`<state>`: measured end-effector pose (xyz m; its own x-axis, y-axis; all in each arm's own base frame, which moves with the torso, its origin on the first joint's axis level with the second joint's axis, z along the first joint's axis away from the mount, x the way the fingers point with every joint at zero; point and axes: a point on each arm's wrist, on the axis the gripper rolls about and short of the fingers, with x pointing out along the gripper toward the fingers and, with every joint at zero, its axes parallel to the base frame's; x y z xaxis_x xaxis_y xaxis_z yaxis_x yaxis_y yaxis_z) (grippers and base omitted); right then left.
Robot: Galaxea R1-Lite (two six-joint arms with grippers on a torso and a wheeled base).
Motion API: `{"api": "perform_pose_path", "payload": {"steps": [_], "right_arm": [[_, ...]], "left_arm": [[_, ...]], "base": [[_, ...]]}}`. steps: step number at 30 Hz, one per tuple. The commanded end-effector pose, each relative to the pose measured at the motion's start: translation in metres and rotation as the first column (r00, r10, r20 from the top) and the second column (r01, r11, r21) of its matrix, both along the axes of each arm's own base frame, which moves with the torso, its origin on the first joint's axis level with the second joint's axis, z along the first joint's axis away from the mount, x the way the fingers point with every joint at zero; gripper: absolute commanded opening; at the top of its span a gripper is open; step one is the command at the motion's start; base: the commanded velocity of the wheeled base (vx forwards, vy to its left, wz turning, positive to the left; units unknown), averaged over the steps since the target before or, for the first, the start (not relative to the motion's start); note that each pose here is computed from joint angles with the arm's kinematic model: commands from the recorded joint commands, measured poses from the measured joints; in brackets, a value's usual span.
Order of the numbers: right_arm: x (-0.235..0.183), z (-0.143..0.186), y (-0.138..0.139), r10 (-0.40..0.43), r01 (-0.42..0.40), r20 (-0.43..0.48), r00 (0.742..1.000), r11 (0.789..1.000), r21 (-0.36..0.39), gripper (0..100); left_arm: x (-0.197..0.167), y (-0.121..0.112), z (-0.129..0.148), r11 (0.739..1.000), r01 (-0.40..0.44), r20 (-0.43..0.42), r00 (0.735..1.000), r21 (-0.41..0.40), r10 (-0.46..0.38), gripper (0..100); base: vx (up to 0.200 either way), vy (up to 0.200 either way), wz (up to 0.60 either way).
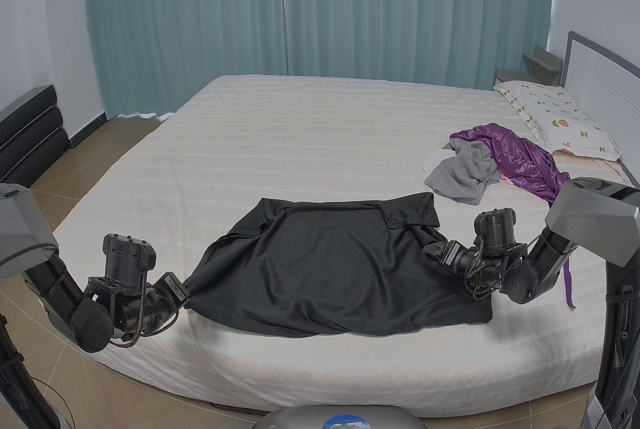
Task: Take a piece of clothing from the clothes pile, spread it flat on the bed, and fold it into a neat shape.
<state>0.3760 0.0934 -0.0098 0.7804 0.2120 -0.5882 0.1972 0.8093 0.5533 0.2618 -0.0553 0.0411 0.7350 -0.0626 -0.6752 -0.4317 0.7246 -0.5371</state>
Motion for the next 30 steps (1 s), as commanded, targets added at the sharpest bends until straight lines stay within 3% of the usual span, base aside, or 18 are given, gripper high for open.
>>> {"api": "perform_pose_path", "payload": {"steps": [1, 8, 9, 14, 23, 30], "right_arm": [[0.009, -0.011, -0.011, -0.033, 0.033, -0.006, 0.999, 0.999, 0.003, 100], [-0.002, 0.019, -0.030, -0.077, 0.076, 0.038, 0.996, 0.997, 0.019, 100], [-0.016, 0.036, -0.036, -0.072, 0.071, 0.052, 0.996, 0.997, 0.033, 100], [-0.060, 0.051, -0.047, -0.043, 0.043, 0.006, 0.999, 0.997, 0.057, 100], [-0.121, 0.030, -0.063, -0.031, 0.041, -0.180, 0.983, 0.998, 0.055, 100], [-0.129, 0.013, -0.061, -0.009, 0.026, -0.245, 0.970, 0.997, 0.067, 100]], "left_arm": [[0.000, 0.000, 0.000, 1.000, 0.000, -0.002, 1.000, 0.000, 0.000, 0], [0.001, 0.000, 0.000, 1.000, 0.001, 0.006, 1.000, -0.003, -0.001, 0], [0.001, 0.000, 0.000, 1.000, 0.001, 0.006, 1.000, -0.003, -0.001, 0], [0.001, 0.000, 0.000, 1.000, 0.001, 0.006, 1.000, -0.003, -0.001, 0], [-0.001, 0.000, 0.002, 1.000, 0.001, 0.009, 1.000, -0.002, -0.001, 0], [-0.001, -0.003, 0.002, 1.000, 0.011, 0.009, 1.000, -0.002, -0.011, 0]], "base": [[0.000, 0.000, 0.00], [0.000, 0.000, 0.00], [0.000, 0.000, 0.00], [0.000, 0.000, 0.00], [0.000, 0.000, 0.00], [0.000, 0.000, 0.00]]}}
